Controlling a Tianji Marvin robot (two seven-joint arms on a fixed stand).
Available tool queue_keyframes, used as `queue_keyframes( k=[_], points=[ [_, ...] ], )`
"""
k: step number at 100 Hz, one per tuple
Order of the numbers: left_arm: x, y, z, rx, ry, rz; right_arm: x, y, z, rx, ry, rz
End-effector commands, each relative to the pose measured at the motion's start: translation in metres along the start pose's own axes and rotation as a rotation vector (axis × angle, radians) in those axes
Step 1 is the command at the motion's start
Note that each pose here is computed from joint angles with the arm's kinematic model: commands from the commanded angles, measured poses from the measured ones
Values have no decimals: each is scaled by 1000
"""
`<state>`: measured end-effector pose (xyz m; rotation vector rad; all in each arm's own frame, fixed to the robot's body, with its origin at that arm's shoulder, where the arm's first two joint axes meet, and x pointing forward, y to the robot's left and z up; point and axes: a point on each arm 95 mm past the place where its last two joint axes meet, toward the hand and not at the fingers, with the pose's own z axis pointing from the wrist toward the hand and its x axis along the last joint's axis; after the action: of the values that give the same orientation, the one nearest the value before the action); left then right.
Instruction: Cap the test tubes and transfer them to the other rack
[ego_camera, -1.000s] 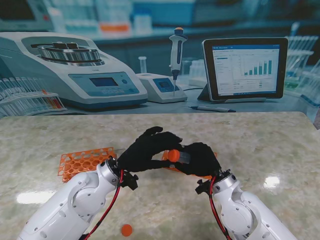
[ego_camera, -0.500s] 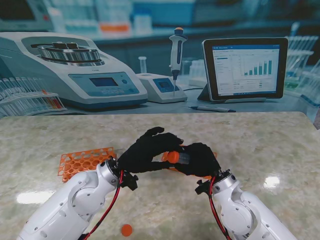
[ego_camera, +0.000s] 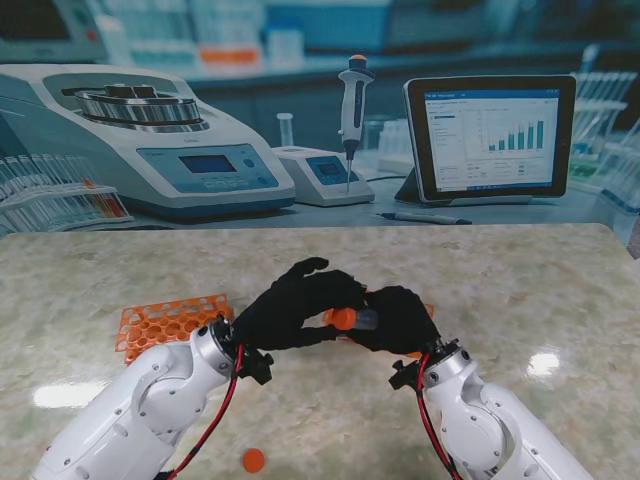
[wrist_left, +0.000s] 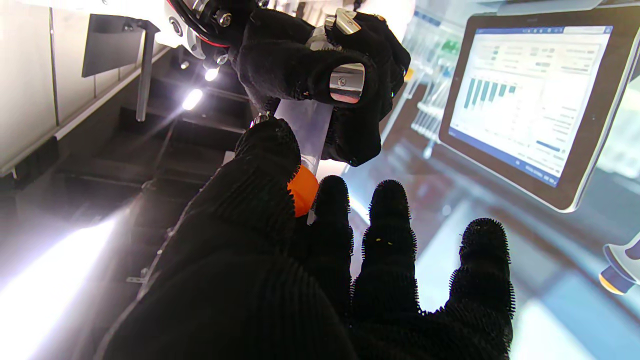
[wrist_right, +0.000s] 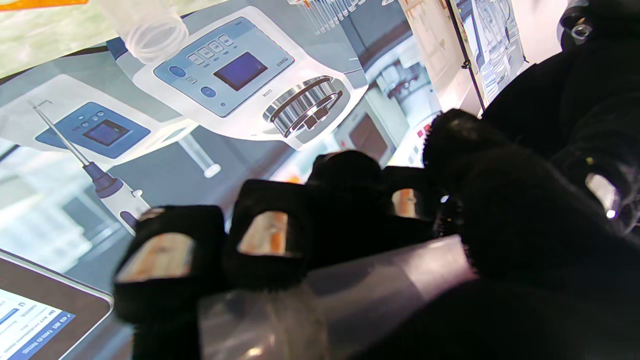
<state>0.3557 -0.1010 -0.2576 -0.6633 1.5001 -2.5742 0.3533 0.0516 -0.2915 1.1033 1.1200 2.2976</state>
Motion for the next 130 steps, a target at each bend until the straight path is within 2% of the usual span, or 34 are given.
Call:
queue_keyframes(
  k=[1, 70, 130],
  points=[
    [4, 0, 1, -5, 16, 1, 3, -1, 1, -1, 2, 9],
    [10, -2, -4, -15, 43, -14, 4, -1, 2, 2, 2, 13],
    [8, -2, 4, -23, 28, -17, 6, -2, 1, 3, 13, 16]
  ],
)
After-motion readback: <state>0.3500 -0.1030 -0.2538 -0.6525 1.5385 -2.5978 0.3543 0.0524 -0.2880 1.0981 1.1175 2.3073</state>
